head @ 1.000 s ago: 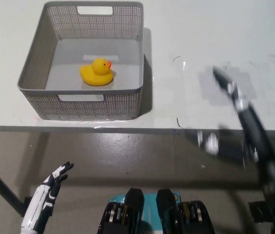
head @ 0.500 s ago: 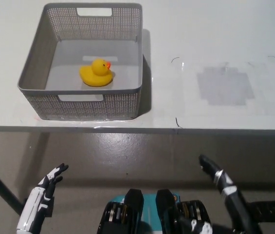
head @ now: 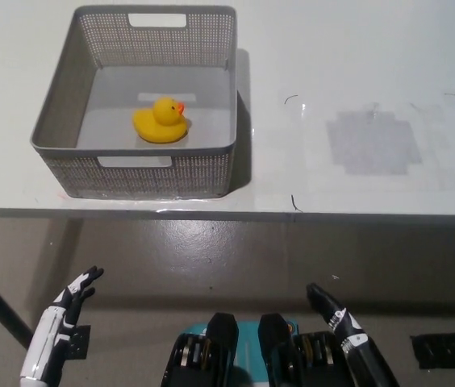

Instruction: Use the right hand to pick up a yellow duck toy and place it into a container on the left hand side

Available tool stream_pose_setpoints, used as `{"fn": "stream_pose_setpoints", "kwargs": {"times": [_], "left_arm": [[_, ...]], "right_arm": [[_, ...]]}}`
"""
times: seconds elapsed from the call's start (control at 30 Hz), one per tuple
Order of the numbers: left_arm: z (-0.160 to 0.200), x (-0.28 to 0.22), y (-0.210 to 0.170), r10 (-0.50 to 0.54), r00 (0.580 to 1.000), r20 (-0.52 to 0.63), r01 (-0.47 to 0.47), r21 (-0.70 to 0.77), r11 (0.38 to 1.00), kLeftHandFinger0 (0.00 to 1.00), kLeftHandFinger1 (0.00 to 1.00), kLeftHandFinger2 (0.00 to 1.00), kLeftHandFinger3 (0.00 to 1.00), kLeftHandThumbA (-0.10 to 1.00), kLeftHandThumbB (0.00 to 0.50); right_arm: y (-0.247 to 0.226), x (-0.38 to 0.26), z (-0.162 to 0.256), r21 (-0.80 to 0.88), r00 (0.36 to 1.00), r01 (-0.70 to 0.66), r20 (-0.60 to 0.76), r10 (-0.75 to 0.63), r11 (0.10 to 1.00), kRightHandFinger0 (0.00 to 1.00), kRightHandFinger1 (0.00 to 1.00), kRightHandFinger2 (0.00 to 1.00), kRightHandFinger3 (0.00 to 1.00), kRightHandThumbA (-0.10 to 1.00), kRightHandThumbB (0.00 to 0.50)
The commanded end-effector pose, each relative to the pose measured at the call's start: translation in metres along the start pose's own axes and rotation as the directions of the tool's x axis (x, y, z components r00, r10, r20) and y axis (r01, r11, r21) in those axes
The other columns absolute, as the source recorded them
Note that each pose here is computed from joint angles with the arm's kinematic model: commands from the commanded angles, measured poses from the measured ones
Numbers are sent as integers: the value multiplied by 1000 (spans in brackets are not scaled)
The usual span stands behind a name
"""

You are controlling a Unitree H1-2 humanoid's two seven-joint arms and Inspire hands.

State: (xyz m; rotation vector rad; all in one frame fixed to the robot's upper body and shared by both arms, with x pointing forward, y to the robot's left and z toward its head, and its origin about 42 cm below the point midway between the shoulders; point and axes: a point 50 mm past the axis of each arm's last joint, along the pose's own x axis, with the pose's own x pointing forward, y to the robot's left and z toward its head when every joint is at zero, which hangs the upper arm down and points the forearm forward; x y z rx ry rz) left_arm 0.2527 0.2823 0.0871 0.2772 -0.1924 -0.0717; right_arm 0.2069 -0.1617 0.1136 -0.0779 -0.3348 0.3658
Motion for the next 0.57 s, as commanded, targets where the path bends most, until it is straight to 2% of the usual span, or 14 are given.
{"fn": "stream_pose_setpoints", "kwargs": {"times": [0.0,0.4,0.53], "left_arm": [[16,12,-2,15,996,92,-12,-29,1000,1000,1000,1000,1000,1000,500],[15,21,-2,8,994,111,-6,-21,1000,1000,1000,1000,1000,1000,500],[17,25,-3,7,993,118,-4,-23,1000,1000,1000,1000,1000,1000,500]], "right_arm": [[-6,2,9,17,992,51,112,-52,999,1000,1000,1000,1000,1000,285],[-12,6,10,21,990,62,125,-65,998,1000,1000,1000,1000,1000,254],[-14,8,10,18,989,67,129,-69,998,1000,1000,1000,1000,1000,262]]}}
